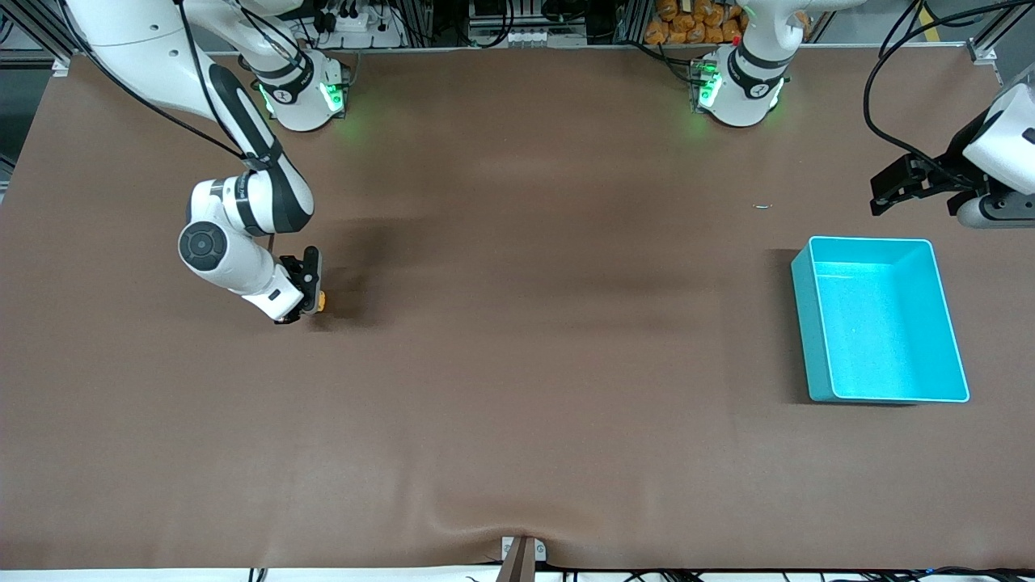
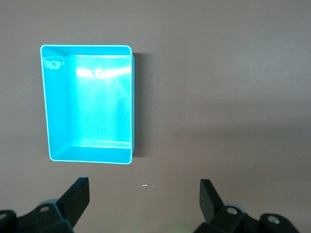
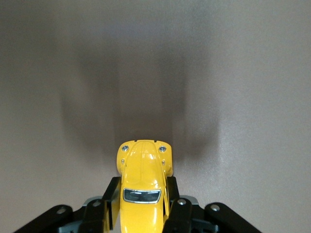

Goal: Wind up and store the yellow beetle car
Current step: 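Drag the car backward along the table with the right gripper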

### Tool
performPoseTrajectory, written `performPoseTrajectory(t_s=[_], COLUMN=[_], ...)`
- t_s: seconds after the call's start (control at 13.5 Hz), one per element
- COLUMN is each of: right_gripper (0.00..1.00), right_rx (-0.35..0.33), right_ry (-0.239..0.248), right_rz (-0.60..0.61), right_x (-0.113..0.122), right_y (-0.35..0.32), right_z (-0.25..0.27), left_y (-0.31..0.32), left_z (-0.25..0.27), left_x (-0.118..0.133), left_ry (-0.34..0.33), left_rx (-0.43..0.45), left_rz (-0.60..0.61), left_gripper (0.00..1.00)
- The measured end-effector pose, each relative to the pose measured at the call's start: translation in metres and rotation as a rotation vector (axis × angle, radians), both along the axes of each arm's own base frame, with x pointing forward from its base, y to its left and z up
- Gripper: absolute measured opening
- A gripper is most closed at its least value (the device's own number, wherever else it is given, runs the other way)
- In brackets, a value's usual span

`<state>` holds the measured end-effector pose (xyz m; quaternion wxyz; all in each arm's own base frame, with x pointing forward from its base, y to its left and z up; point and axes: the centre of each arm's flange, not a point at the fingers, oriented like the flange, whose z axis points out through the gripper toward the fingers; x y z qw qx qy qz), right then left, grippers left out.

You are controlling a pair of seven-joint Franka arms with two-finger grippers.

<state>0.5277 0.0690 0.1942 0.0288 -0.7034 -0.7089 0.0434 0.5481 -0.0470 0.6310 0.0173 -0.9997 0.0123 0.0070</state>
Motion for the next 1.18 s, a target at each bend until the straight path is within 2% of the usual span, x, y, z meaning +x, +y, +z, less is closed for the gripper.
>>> performPoseTrajectory(t_s=[0.44,1.18], right_gripper=[0.42,0.42], right_rx=[-0.002,0.008], right_ry=[0.003,0.014], right_rz=[-0.037,-0.022], right_x=[0.002,0.005], right_y=[-0.021,-0.07], right_z=[-0.001,-0.002], left_y=[0.0,0.0], left_z=[-0.001,-0.001], left_x=[0.001,0.001], left_ry=[0.002,0.002], left_rx=[0.0,0.0], left_rz=[-0.001,-0.001], left_gripper=[1.0,1.0])
